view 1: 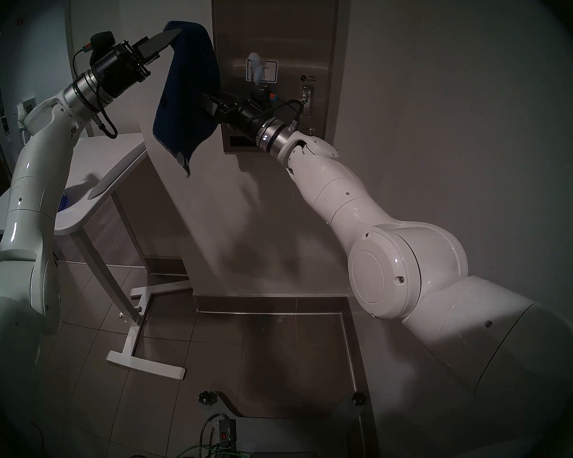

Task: Pick up the cloth and wipe the surface

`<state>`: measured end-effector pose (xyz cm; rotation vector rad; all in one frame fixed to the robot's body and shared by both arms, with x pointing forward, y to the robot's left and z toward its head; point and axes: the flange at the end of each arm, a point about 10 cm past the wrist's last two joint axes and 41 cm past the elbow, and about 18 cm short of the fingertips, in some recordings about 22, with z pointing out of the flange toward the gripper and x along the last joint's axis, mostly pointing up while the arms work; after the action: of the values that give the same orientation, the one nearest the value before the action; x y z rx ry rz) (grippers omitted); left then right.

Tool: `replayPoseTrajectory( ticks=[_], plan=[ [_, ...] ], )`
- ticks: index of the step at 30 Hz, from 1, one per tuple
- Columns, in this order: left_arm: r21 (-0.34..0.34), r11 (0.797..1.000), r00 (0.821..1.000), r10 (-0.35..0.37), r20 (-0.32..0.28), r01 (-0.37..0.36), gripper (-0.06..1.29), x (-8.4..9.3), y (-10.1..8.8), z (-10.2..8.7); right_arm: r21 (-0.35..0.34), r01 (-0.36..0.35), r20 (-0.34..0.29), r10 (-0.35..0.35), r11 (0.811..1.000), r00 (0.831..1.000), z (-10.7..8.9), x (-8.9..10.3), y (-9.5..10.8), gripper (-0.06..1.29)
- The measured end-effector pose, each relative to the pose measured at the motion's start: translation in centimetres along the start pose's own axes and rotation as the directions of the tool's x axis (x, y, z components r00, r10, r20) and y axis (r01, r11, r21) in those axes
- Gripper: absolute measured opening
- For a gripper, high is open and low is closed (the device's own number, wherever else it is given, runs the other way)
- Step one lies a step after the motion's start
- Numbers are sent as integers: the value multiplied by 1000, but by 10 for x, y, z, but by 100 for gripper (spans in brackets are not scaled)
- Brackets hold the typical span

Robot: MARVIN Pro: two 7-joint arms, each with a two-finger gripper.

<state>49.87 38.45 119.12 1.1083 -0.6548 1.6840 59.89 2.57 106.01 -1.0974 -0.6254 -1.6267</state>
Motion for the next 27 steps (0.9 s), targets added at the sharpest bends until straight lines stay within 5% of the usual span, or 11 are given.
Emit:
replayPoseTrajectory(
  ticks=[17,27],
  plan=[
    [-1,1000,1000,0,1,0,-2,0,0,0,-12,7,29,-7,1000,1000,-30,2,16,124],
    [-1,1000,1000,0,2,0,-2,0,0,0,-17,-68,78,70,998,994,-28,-15,15,124]
  ],
)
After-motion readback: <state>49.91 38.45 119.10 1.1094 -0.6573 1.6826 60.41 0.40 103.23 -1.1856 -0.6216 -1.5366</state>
